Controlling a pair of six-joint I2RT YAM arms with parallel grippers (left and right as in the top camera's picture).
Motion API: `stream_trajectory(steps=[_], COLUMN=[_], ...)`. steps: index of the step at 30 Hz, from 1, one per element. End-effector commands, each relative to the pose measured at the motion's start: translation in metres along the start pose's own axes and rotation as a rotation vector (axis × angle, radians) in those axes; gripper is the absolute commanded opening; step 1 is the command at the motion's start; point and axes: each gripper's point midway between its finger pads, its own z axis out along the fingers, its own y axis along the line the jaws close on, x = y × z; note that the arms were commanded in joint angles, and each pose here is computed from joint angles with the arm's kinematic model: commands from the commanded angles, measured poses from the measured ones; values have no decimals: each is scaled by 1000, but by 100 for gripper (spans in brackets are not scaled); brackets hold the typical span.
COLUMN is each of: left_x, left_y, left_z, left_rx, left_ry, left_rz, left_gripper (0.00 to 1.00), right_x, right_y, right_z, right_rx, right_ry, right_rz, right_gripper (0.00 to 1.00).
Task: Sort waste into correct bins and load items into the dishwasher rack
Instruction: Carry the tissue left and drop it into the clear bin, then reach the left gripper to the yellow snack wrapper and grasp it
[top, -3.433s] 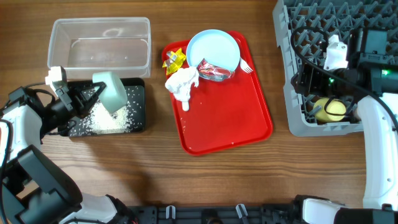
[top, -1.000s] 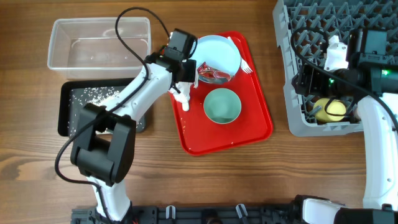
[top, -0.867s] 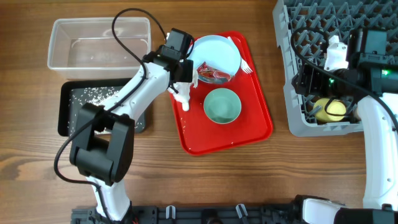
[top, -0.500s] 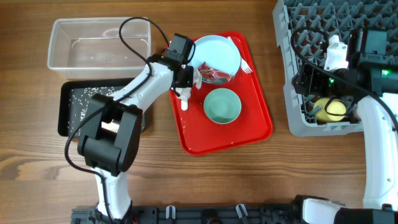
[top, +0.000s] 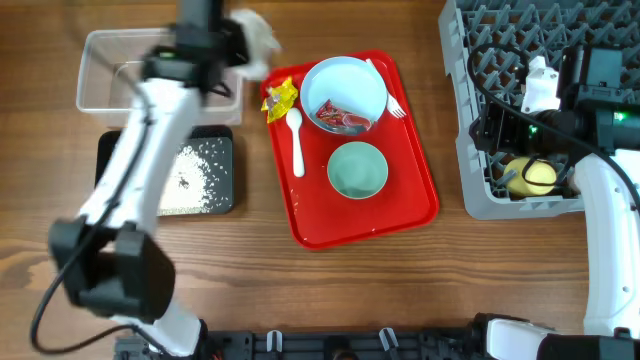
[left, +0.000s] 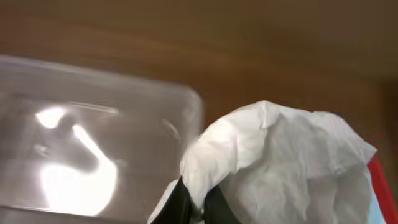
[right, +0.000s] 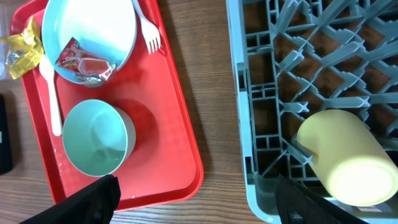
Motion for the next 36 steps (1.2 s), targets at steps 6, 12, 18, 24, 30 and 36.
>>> stream_trajectory(steps=[6, 12, 18, 24, 30, 36], left_x=[29, 5, 14, 77, 134, 152], left_y=[124, 98, -4, -54, -65, -68], left_z=[65, 44, -3, 31, 69, 90], left_rx=[-262, -175, 163, 203, 188, 185], left_ry=[114, 65, 115, 281, 429, 457], left_rz=[-122, -88, 88, 182, 221, 230], left_gripper=[41, 100, 99, 86, 81, 78], right_x=[-4, -4, -5, -4, -2, -2], right_y=[-2, -2, -2, -2, -2, -2], right_z=[-6, -6, -6, -6, -6, -6], right_rx=[18, 18, 18, 18, 18, 18], right_ry=[-22, -20, -25, -20, -11, -11], right_rz=[-21, -22, -22, -22, -20, -20], right_gripper=[84, 84, 84, 84, 84, 84])
